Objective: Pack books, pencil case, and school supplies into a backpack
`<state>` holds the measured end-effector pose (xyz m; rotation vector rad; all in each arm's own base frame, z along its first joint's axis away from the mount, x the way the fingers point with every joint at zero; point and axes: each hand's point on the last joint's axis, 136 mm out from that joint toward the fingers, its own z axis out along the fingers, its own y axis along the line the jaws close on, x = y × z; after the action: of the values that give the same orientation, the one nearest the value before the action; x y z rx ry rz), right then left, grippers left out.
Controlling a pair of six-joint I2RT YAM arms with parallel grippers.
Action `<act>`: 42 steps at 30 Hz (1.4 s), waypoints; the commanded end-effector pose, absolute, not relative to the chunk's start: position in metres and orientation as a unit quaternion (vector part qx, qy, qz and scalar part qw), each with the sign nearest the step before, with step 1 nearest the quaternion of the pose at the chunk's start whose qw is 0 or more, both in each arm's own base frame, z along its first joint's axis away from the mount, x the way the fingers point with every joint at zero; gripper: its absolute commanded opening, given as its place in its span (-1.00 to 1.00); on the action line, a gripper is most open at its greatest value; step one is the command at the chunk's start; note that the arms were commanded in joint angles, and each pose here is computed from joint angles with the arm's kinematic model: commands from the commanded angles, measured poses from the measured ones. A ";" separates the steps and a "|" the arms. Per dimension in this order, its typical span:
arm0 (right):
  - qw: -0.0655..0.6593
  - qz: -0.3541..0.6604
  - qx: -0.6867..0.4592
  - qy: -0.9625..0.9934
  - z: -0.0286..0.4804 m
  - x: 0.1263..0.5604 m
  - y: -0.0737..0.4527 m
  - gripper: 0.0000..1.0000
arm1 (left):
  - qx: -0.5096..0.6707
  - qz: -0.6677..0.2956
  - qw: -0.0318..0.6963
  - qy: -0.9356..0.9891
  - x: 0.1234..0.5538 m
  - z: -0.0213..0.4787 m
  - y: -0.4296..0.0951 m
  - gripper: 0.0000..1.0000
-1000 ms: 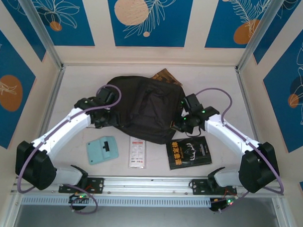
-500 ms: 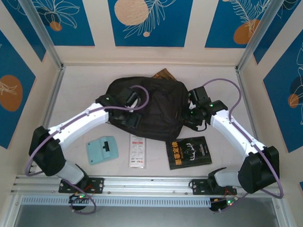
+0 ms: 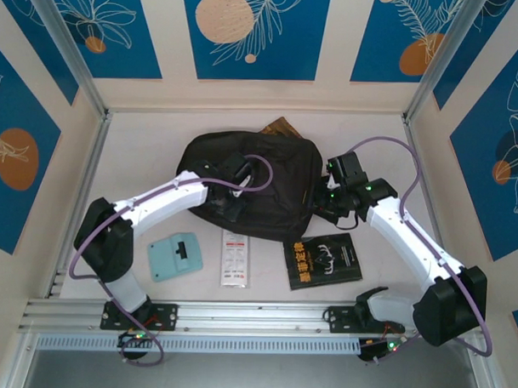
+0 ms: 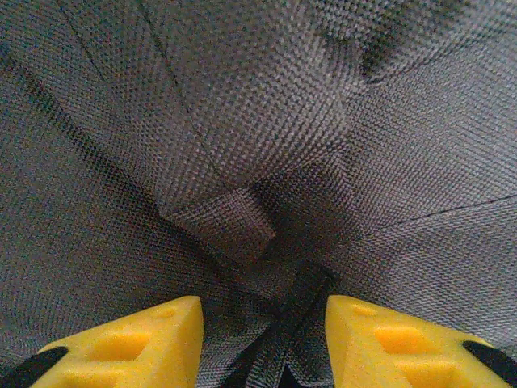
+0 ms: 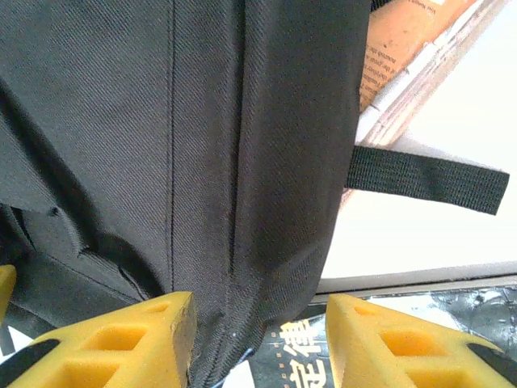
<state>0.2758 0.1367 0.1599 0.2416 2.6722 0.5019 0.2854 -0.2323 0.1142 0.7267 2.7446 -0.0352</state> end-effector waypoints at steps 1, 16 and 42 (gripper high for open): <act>0.213 0.199 0.084 0.953 0.166 0.272 0.139 -0.07 | 0.257 0.016 0.140 0.956 0.287 0.107 -0.225 -0.24; 0.236 0.198 0.095 0.947 0.182 0.267 0.131 -0.13 | 0.230 -0.056 0.148 0.960 0.280 0.120 -0.240 -1.00; 0.106 0.304 0.398 0.859 0.131 0.230 0.176 0.44 | 0.090 -0.215 0.259 0.937 0.274 0.185 -0.246 -1.00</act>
<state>0.2221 0.1794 0.1411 1.0967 2.5562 0.9597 0.2740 -0.2450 0.1725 0.2824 2.5832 -0.5190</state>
